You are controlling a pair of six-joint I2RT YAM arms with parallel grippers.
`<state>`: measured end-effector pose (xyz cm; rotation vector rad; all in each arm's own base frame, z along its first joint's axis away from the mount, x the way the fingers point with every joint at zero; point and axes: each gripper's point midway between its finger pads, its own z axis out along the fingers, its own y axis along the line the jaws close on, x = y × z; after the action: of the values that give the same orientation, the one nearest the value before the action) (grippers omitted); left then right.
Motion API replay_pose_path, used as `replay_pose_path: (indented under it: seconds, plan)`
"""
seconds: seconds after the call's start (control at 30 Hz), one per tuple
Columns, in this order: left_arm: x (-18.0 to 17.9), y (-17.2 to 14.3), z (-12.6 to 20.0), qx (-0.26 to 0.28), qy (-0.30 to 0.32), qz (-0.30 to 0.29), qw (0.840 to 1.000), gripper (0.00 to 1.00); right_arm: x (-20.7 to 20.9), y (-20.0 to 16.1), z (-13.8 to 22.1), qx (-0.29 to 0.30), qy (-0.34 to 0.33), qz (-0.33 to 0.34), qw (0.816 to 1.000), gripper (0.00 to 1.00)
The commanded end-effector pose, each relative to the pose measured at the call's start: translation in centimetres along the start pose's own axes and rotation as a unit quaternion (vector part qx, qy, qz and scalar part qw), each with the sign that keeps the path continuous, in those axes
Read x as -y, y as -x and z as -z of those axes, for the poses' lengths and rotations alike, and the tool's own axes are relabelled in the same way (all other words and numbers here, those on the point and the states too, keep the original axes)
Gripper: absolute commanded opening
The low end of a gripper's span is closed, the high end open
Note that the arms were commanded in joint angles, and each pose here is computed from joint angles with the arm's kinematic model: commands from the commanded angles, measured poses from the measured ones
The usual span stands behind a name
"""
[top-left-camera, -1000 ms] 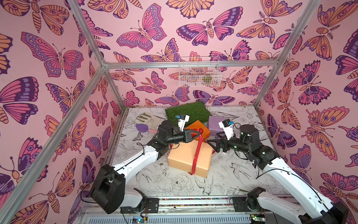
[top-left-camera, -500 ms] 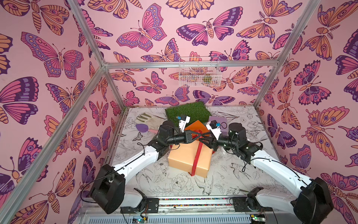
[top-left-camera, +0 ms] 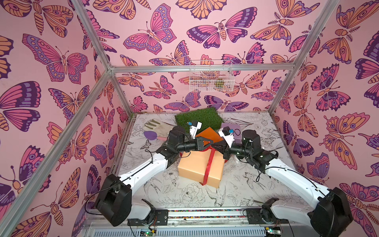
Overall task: Untie the ribbon bows on the gift boxes
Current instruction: Pull the ribbon from the gift box.
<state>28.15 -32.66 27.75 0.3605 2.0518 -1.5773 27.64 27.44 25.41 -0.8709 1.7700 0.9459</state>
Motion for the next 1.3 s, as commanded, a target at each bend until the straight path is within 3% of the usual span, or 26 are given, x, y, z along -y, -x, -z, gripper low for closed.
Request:
replay_pose_path:
  seconds: [0.0,0.3,0.33,0.4,0.6,0.93,1.1,1.27]
  plan:
    - [1.2,-0.2,1.2,-0.009,0.001,-0.010,1.000,0.99,1.1,0.2,0.1,-0.004,-0.039,-0.046,0.998,0.00]
    - [-0.6,-1.5,4.1,0.027,0.068,-0.030,0.997,0.98,1.4,2.1,1.0,-0.052,-0.074,-0.143,0.986,0.00]
    - [-1.0,-1.5,3.8,0.027,0.070,-0.029,0.997,0.78,1.4,2.4,1.2,-0.045,-0.076,-0.153,0.984,0.00]
    - [-1.7,-1.6,3.0,0.022,0.073,-0.023,0.997,0.00,1.3,2.8,1.2,-0.028,-0.074,-0.169,0.982,0.00]
    - [-5.1,-3.3,-0.5,-0.014,0.103,-0.010,0.995,0.00,0.6,3.8,1.5,0.005,-0.055,-0.184,0.981,0.00]
    - [-9.0,-8.2,-4.1,-0.087,0.134,0.024,0.987,0.00,-1.3,5.2,1.5,-0.001,-0.027,-0.169,0.985,0.00]
    - [-9.8,-10.0,-3.7,-0.109,0.143,0.032,0.983,0.00,-2.4,9.0,2.6,0.006,-0.026,-0.161,0.987,0.00]
    - [-10.8,-11.0,-2.5,-0.121,0.174,0.024,0.977,0.00,-4.1,15.0,5.6,0.053,-0.031,-0.134,0.989,0.00]
